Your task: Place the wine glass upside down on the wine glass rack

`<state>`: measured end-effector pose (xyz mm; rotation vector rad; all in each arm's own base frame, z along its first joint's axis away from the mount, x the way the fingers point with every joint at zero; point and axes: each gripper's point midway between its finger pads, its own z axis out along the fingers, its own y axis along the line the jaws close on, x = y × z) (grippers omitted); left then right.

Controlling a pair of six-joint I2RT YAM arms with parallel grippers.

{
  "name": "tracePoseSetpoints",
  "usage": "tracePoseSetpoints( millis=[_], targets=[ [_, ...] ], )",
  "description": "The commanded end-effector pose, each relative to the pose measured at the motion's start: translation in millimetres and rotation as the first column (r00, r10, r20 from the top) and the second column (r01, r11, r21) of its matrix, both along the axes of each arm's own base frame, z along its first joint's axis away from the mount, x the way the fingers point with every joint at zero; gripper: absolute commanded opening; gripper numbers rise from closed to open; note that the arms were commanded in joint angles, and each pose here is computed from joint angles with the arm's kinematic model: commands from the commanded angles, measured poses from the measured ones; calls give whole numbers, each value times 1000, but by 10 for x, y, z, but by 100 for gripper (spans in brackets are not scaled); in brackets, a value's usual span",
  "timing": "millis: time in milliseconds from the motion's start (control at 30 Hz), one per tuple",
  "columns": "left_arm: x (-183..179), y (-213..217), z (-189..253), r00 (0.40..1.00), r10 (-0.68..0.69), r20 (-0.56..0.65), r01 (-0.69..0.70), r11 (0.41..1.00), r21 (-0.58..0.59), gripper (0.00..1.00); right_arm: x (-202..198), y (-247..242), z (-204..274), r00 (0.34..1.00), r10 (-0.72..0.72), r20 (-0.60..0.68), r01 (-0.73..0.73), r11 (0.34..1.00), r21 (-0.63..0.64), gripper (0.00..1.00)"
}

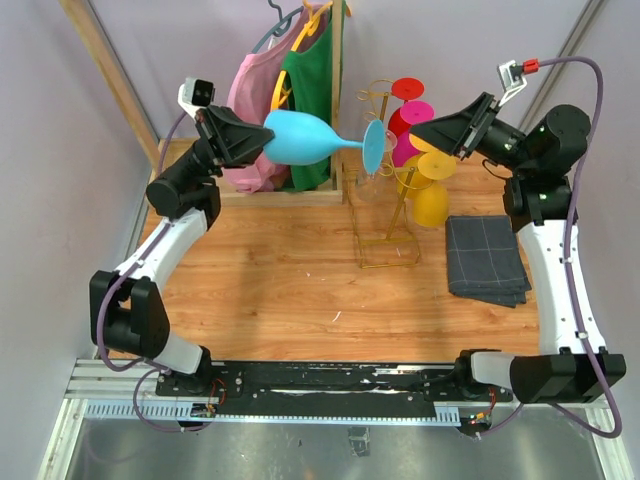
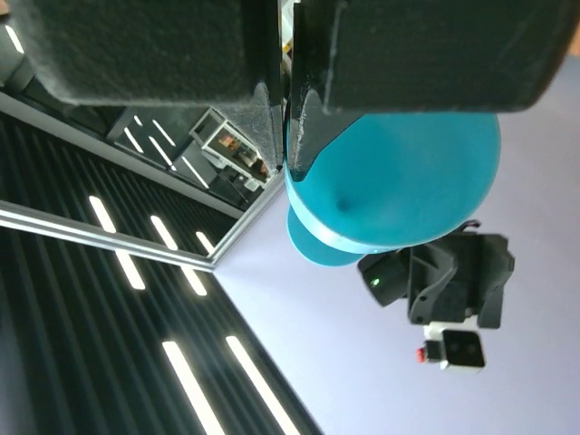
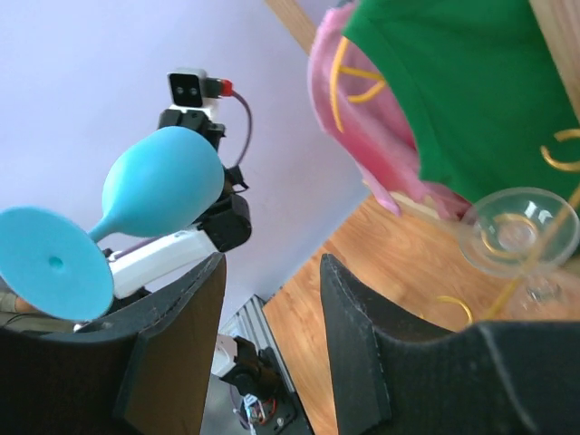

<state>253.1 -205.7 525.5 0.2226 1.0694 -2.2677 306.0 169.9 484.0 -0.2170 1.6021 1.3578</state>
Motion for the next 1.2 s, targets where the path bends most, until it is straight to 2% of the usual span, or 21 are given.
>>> tracePoseSetpoints(
  millis=[0,200,467,733,933,1167],
  targets=[
    [-296,252,368,987,-160,23,161,970,-182,0,-280,122,545,971,148,186,-171,979,115,47],
    [-216,325,398,980,-200,-11,189,940,-284,0,-458,209,899,926,245,287,-311,925,216,47],
    [-284,330,538,970,-240,23,234,911,-339,0,-719,505,1200,835,417,360,-528,790,311,46],
    [-362,333,582,968,-249,37,246,906,-344,0,-760,580,1297,800,464,381,-590,727,352,45],
    [-410,334,625,965,-255,53,257,902,-346,0,-807,590,1372,763,506,403,-644,656,395,41],
    [-438,322,644,963,-262,62,267,900,-345,0,-836,675,1357,747,539,389,-664,628,405,40]
  ],
)
